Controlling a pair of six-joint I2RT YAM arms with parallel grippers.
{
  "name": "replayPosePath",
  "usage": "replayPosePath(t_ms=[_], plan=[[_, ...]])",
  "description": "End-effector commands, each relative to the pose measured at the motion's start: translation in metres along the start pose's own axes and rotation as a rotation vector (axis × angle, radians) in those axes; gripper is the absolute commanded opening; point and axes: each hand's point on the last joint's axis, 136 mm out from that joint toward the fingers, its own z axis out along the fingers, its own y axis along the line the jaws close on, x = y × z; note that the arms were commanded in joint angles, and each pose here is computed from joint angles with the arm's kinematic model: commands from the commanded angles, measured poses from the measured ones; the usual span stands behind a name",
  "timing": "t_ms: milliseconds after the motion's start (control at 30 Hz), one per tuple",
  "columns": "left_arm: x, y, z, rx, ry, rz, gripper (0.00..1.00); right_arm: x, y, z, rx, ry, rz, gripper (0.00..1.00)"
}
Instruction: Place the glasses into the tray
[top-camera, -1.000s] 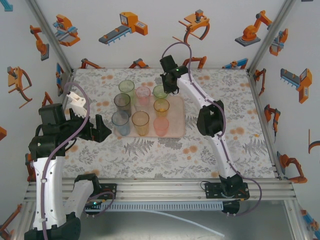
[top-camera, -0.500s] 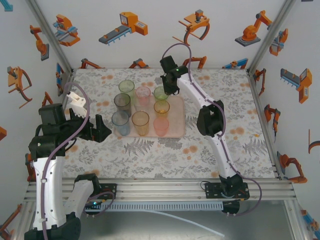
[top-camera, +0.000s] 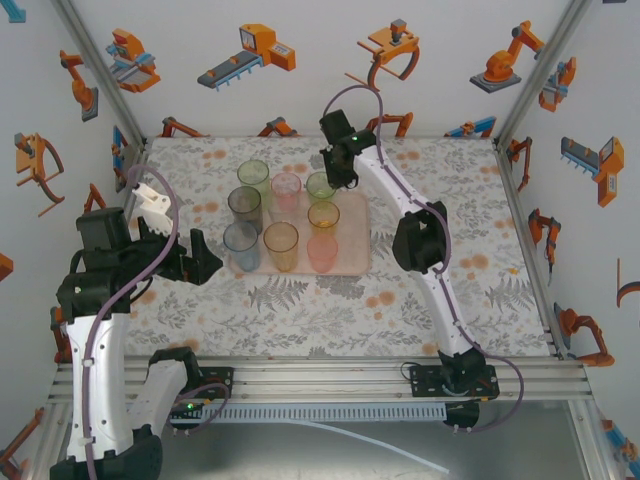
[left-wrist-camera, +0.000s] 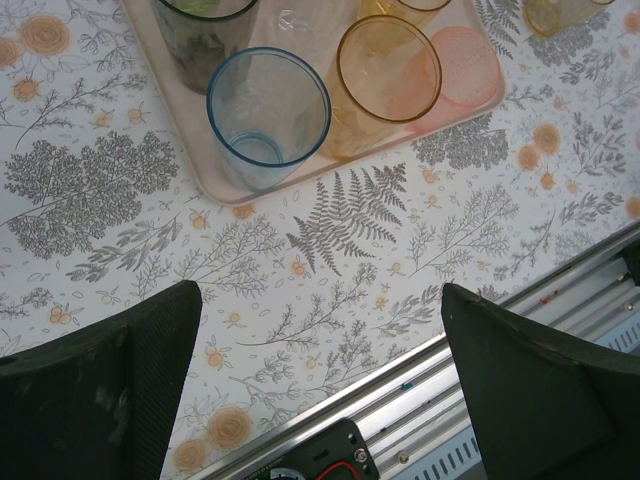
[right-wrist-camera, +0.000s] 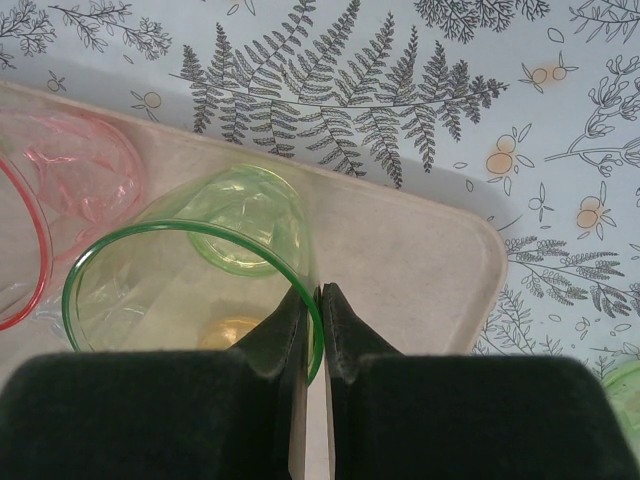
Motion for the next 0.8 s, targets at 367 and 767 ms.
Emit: replayPosePath(t_ms=[367,767], plan=[[-0.0021,-0.0034,-0.0010,0.020,-0.020,-0.005,0.97,0.0066,0.0059,0.0036,-0.013,0.030,-0.017,0.16],[-0.0023,-0.0030,-0.0014,0.019,-0.021,-0.008,0.97,0.0096,0.0086,0.0098,-0.027,0.043,-0.009,0.22]])
